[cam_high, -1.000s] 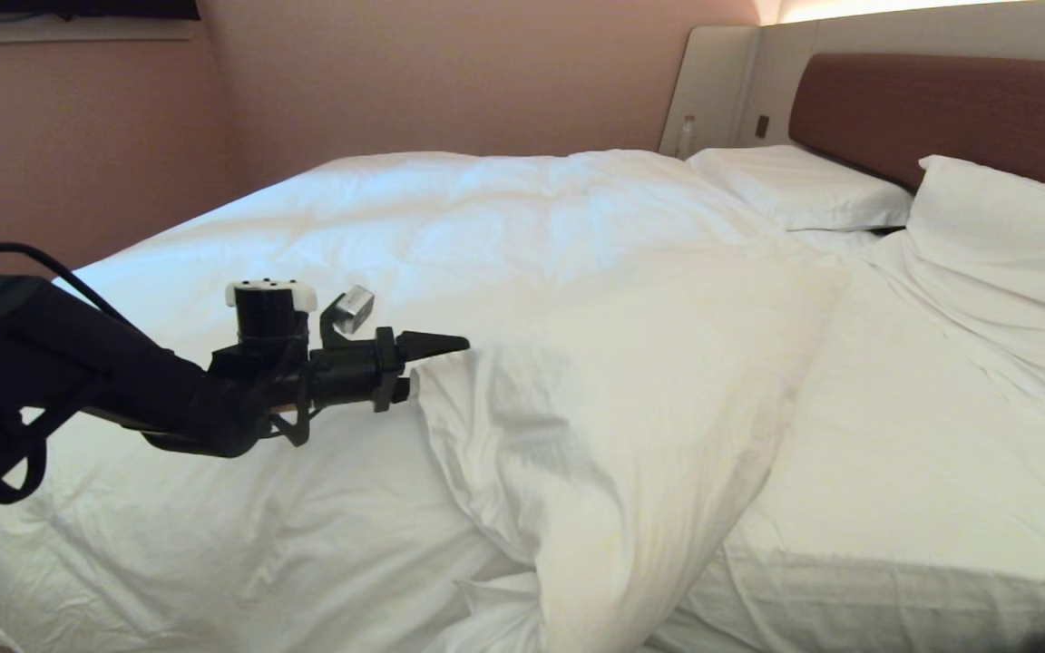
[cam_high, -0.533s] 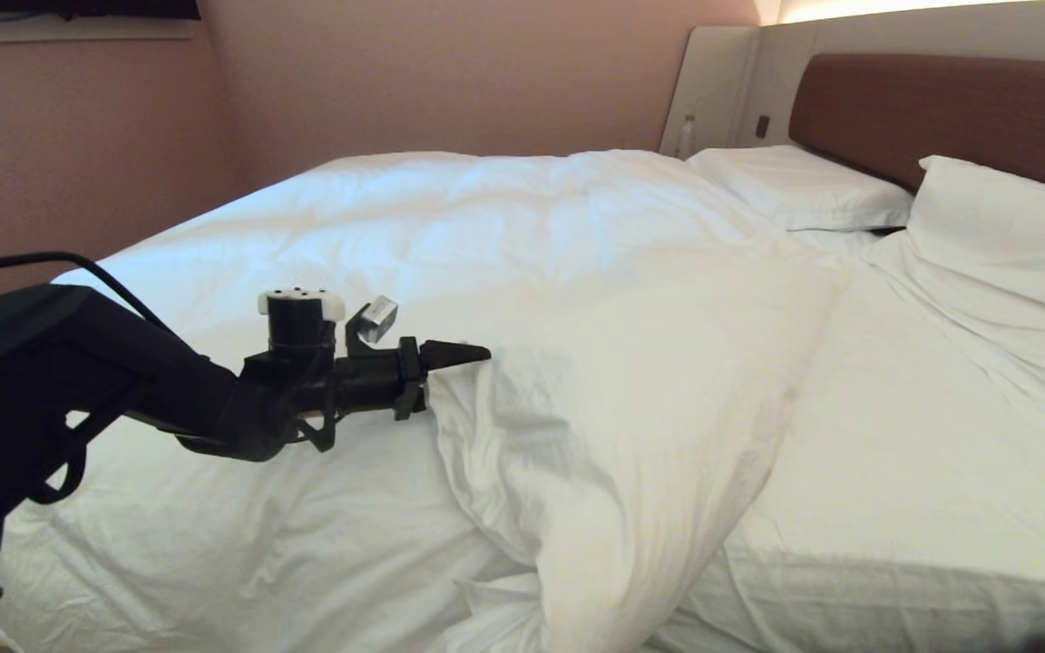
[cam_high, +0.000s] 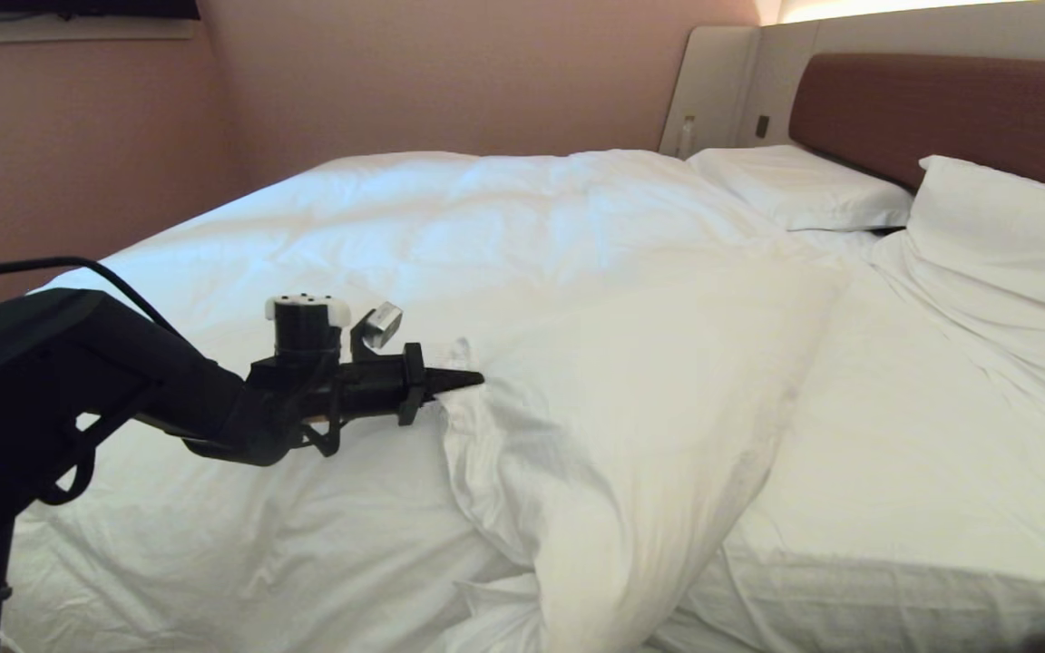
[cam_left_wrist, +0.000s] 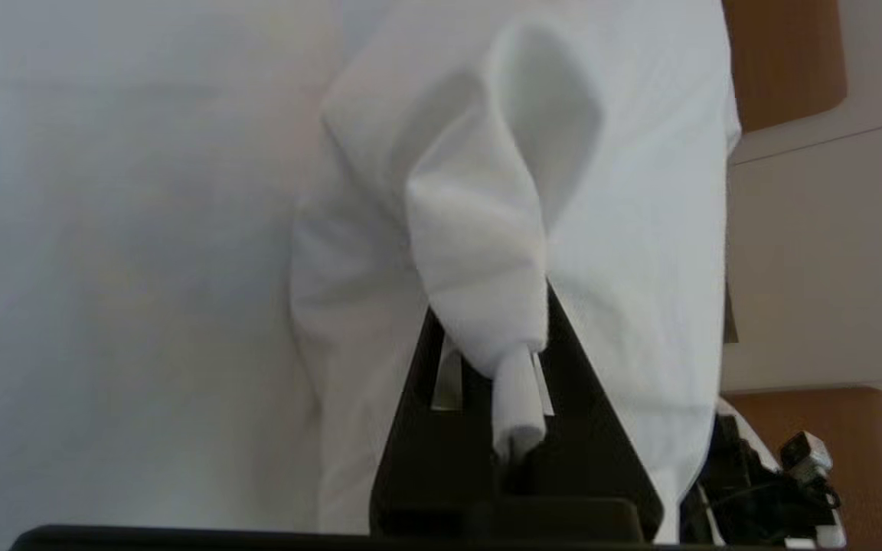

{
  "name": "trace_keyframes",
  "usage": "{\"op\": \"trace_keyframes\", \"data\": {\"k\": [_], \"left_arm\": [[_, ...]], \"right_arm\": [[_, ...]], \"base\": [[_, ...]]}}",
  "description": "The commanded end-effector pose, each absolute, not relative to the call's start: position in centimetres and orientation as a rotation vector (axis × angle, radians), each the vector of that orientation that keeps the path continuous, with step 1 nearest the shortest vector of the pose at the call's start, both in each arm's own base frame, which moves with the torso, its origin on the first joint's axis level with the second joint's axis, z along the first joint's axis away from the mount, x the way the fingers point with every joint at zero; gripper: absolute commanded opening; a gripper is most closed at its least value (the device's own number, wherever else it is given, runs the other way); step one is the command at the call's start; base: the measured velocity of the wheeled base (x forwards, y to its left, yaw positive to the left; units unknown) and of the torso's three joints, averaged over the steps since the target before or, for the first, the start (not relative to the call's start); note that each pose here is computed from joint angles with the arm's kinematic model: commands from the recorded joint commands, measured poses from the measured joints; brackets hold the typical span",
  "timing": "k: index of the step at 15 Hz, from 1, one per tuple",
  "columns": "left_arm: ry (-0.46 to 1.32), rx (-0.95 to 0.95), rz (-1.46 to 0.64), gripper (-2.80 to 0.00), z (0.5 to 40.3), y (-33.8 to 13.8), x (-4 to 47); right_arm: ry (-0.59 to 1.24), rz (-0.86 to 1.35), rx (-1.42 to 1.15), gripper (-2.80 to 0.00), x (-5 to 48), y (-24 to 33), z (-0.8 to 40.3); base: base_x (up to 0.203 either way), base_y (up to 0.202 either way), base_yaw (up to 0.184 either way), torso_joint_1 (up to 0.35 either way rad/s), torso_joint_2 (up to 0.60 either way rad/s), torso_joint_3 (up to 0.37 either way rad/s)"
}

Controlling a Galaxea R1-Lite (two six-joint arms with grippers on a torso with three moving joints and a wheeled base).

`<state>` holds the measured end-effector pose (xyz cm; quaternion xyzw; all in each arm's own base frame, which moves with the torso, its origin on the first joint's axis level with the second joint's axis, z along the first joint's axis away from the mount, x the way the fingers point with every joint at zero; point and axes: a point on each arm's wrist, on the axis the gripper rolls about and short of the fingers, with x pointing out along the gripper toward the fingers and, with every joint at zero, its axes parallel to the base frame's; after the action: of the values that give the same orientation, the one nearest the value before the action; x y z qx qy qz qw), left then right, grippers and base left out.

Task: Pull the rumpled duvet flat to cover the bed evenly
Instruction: Flatten the corners of the folded blanket

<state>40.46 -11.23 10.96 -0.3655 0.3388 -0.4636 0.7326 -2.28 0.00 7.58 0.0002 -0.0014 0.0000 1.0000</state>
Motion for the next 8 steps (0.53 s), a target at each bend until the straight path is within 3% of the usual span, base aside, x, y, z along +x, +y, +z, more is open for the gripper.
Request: {"op": "trace_keyframes", "data": {"k": [1, 8], "left_arm": [[0.730, -0.796, -1.043, -2.80, 12.0, -11.5, 39.9], [0.815, -0.718, -1.268, -2.80, 15.5, -18.2, 31.7]], "right_arm": [[-0.003, 0.000, 0.000, -2.80, -2.3, 0.0, 7.6], [-0.003, 0.000, 0.000, -2.80, -2.3, 0.0, 7.6]], "base": [[0.000, 0.000, 0.000, 0.000, 0.00, 0.000], [0.000, 0.000, 0.000, 0.000, 0.00, 0.000]]}}
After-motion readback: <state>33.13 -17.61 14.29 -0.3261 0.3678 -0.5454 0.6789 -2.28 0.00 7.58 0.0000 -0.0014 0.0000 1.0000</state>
